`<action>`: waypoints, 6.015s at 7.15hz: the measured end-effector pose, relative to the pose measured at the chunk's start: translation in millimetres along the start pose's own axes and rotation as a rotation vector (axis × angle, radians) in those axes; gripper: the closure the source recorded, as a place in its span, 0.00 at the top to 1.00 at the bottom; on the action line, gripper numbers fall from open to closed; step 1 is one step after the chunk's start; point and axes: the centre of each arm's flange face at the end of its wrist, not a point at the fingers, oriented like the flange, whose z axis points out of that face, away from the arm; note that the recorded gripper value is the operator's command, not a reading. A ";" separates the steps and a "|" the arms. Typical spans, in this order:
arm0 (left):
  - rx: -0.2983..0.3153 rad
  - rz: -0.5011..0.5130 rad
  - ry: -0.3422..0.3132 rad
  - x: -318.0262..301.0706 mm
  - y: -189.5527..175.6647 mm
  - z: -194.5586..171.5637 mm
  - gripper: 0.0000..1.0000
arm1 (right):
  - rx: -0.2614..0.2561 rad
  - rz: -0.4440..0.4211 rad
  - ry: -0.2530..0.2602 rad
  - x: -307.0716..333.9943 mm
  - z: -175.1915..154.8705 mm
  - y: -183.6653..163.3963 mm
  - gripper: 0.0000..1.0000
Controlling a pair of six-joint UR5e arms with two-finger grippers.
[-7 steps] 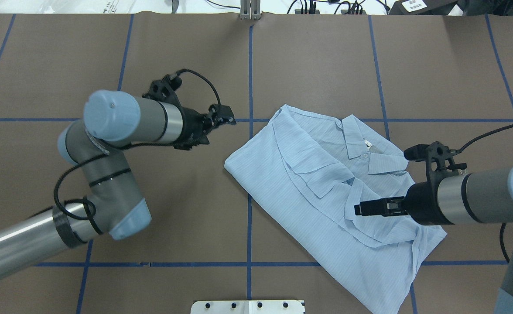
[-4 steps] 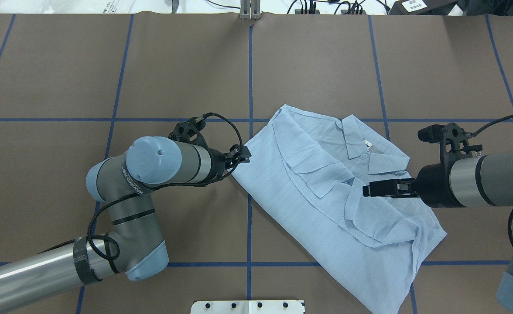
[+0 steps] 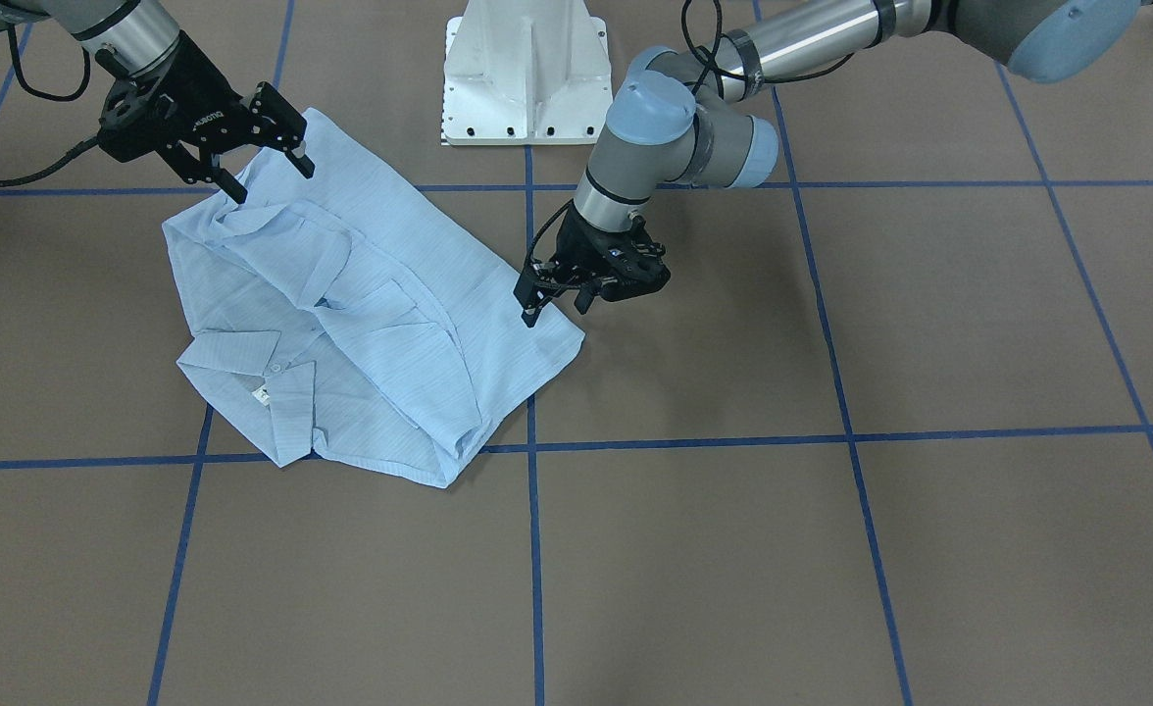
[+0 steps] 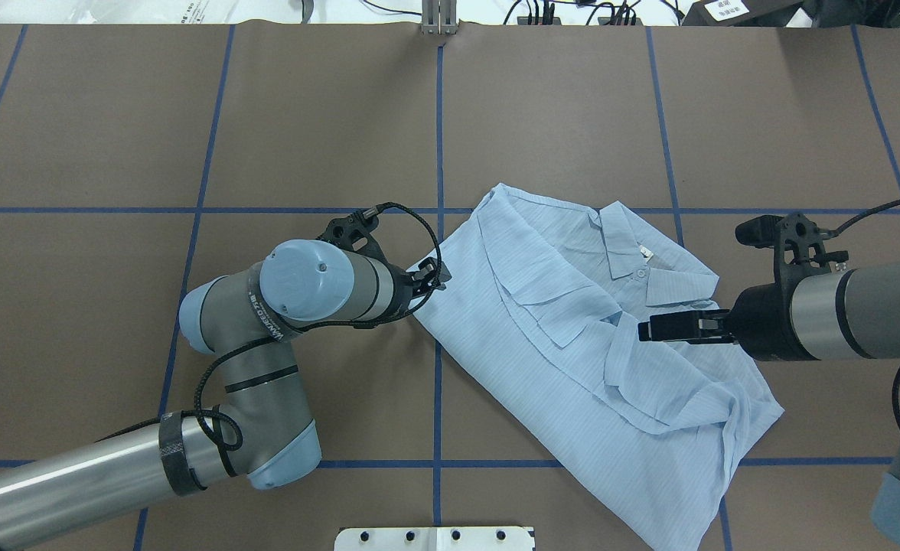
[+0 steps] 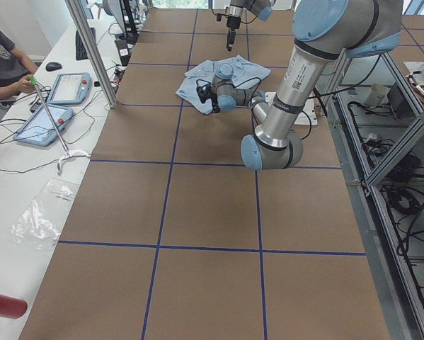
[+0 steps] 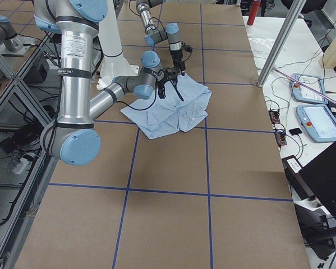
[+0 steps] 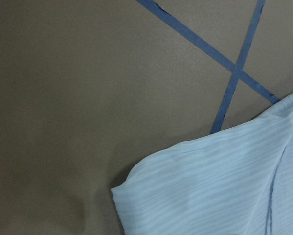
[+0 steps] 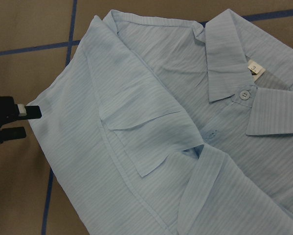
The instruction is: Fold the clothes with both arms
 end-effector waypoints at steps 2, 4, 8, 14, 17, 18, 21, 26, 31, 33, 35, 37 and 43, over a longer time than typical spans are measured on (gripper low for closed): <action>0.003 -0.001 -0.010 -0.5 -1.0 5.6 0.83 | 0.003 0.003 0.001 1.1 -1.1 -1.8 1.00; 0.004 0.000 -0.012 -0.4 -1.0 6.6 0.54 | 0.008 0.006 0.002 2.8 -2.8 -4.6 1.00; 0.006 -0.004 -0.020 -1.0 -1.8 10.8 0.00 | 0.012 0.011 0.004 4.7 -4.1 -7.4 1.00; 0.207 0.088 -0.023 18.9 -167.8 -37.5 0.00 | 0.043 0.022 0.002 2.0 6.3 -30.3 1.00; 0.348 0.183 -0.003 66.9 -264.4 7.3 0.00 | 0.059 0.030 0.015 6.8 8.7 -36.5 1.00; 0.396 0.209 0.008 71.2 -276.5 16.3 0.00 | 0.061 0.032 0.019 8.5 9.5 -37.7 1.00; 0.468 0.250 -0.015 65.4 -289.5 26.9 1.00 | 0.067 0.037 0.029 11.7 12.2 -39.4 1.00; 0.372 0.370 0.058 4.3 -277.3 -35.8 1.00 | 0.093 0.012 0.085 -75.9 61.0 -88.8 1.00; 0.242 0.398 0.121 -108.9 -234.7 -122.6 1.00 | 0.138 -0.168 0.301 -221.4 176.9 -131.7 1.00; 0.240 0.397 0.117 -114.5 -234.4 -123.8 1.00 | 0.148 -0.264 0.371 -262.1 228.1 -129.2 0.99; 0.239 0.395 0.113 -116.1 -234.3 -121.8 1.00 | 0.131 -0.308 0.401 -283.4 260.3 -125.3 0.82; 0.236 0.396 0.112 -115.7 -233.4 -119.7 1.00 | 0.111 -0.330 0.403 -287.2 276.6 -111.4 0.66; 0.235 0.393 0.106 -116.5 -235.8 -110.3 1.00 | 0.082 -0.383 0.447 -272.3 298.3 -100.6 0.53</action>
